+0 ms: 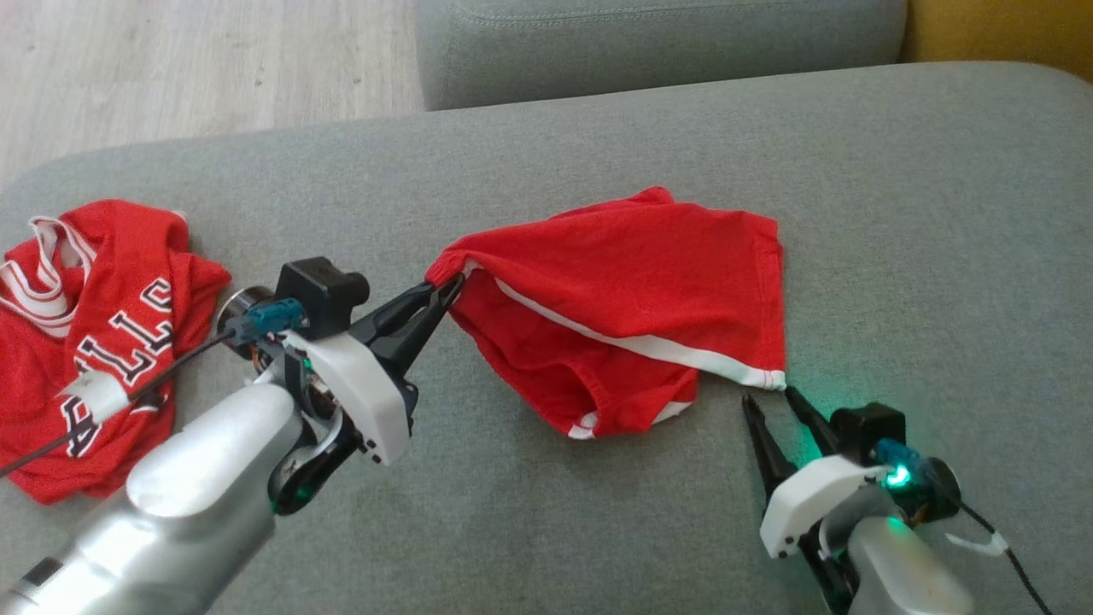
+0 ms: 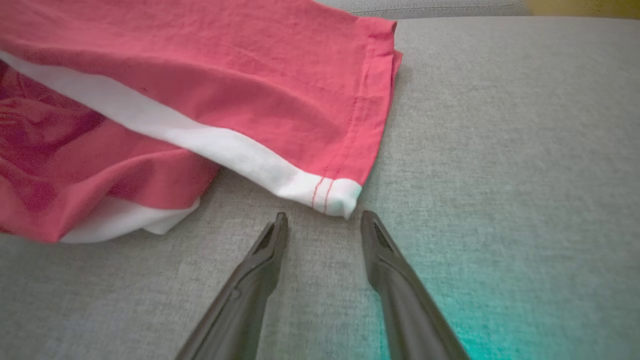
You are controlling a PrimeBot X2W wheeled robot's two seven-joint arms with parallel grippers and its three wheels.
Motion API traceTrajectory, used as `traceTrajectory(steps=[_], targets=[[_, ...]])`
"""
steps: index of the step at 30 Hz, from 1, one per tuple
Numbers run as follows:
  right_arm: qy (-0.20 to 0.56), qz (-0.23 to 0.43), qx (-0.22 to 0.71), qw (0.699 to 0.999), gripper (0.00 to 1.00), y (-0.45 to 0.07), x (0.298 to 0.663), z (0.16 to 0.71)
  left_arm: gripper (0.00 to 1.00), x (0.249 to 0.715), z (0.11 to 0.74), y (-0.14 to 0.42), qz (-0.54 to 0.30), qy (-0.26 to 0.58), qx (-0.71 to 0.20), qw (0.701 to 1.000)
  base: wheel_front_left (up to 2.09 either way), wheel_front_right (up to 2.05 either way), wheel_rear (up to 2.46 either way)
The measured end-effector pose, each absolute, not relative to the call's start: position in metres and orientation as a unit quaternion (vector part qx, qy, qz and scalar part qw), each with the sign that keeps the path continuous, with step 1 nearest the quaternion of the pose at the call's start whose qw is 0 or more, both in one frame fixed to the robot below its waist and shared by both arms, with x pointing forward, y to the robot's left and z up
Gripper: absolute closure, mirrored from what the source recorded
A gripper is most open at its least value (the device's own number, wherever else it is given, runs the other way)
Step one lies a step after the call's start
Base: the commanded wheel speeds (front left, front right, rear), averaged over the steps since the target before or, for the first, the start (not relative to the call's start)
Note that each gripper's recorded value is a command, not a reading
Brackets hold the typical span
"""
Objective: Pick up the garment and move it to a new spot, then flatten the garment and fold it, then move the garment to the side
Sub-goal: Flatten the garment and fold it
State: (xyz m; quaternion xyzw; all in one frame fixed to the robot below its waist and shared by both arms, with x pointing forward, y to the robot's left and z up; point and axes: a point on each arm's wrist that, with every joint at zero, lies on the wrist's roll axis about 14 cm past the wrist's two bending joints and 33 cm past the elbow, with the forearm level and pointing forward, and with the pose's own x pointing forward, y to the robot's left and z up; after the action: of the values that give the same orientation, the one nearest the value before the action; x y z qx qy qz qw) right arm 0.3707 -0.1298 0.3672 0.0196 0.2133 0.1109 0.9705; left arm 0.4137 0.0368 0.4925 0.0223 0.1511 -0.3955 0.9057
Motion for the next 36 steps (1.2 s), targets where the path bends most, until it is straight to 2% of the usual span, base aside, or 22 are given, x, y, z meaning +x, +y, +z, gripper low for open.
traceTrajectory(steps=[3,6,10,11,12,18,25,30,36], targets=[[0.21,0.11,0.02,0.971,0.29,-0.13,0.377,0.37,1.0,0.414,0.491,0.038,-0.396,0.153,0.023,0.905,0.0,0.0,0.0],[0.209,0.11,0.02,0.971,0.37,-0.13,0.381,0.37,1.0,0.416,0.492,0.039,-0.395,0.153,0.024,0.906,0.0,0.0,0.0],[0.213,0.11,0.02,0.971,0.71,-0.13,0.384,0.368,1.0,0.42,0.492,0.04,-0.394,0.152,0.023,0.906,0.0,0.0,0.0],[0.212,0.11,0.02,0.971,0.97,-0.13,0.386,0.369,1.0,0.42,0.492,0.04,-0.394,0.153,0.023,0.906,0.0,0.0,0.0],[0.21,0.111,0.02,0.971,1.0,-0.129,0.387,0.37,1.0,0.42,0.491,0.04,-0.394,0.154,0.023,0.906,0.0,0.0,0.0],[0.185,0.104,0.015,0.977,1.0,-0.134,0.399,0.384,1.0,0.423,0.493,0.039,-0.396,0.144,0.021,0.907,0.0,0.0,0.0],[0.106,0.081,0.007,0.991,1.0,-0.151,0.417,0.432,1.0,0.423,0.509,0.03,-0.407,0.111,0.024,0.906,0.0,0.0,0.0],[0.036,0.053,0.012,0.998,1.0,-0.17,0.429,0.477,1.0,0.426,0.534,0.018,-0.431,0.057,0.051,0.899,0.0,0.0,0.0],[-0.085,0.011,-0.015,0.996,1.0,-0.213,0.446,0.563,1.0,0.434,0.585,-0.01,-0.474,-0.038,0.096,0.874,0.0,0.0,0.0]])
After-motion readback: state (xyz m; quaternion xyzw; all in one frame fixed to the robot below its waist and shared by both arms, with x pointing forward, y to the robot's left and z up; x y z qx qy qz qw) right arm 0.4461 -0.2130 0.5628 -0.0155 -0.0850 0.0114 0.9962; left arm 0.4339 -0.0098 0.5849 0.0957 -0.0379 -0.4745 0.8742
